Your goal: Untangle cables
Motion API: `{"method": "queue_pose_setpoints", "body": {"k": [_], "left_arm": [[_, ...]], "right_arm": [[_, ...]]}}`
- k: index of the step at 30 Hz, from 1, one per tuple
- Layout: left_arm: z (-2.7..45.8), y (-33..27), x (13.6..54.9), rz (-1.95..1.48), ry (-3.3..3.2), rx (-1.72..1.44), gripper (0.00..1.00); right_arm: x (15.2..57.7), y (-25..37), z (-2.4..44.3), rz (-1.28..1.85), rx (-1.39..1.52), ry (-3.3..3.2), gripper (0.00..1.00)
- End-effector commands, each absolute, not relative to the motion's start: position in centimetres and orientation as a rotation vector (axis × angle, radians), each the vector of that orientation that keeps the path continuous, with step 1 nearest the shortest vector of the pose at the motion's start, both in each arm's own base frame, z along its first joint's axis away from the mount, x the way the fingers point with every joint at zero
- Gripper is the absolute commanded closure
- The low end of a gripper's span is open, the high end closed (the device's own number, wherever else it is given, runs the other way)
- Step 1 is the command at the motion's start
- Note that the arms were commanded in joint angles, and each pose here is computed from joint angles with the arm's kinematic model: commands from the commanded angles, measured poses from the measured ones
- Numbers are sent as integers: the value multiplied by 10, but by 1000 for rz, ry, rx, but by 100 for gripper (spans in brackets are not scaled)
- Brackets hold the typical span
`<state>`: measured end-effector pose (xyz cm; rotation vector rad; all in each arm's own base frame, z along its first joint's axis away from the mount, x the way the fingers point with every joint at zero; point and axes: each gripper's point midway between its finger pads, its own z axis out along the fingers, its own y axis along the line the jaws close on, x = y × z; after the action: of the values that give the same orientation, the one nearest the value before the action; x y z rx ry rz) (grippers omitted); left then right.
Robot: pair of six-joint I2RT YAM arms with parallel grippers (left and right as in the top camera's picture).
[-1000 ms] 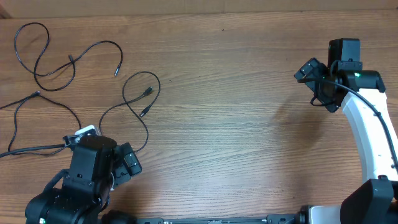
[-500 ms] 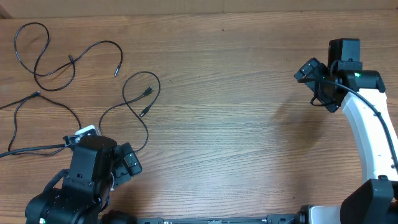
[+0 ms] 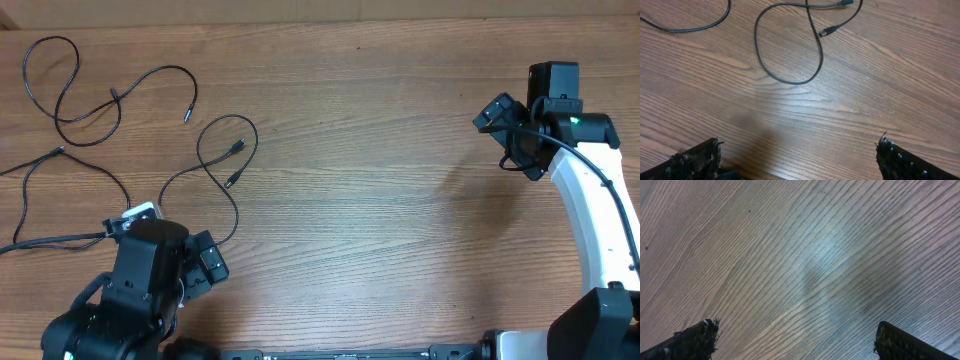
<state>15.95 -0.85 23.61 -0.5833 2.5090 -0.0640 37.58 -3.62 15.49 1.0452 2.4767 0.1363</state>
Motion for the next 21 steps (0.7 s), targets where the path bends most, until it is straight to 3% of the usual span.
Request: {"method": "queue_pose_setpoints", "body": {"k": [1,14,21], "left_arm": [[242,-5,152,-103,2444,-588,0],[246,31,113,-142,2124,-757,1],[235,30,131,-158,2001,-669,0]], "right_arm": [[381,-39,166,138,1042,2441,0],[381,-39,166,138,1042,2441,0],[381,-39,166,138,1042,2441,0]]}}
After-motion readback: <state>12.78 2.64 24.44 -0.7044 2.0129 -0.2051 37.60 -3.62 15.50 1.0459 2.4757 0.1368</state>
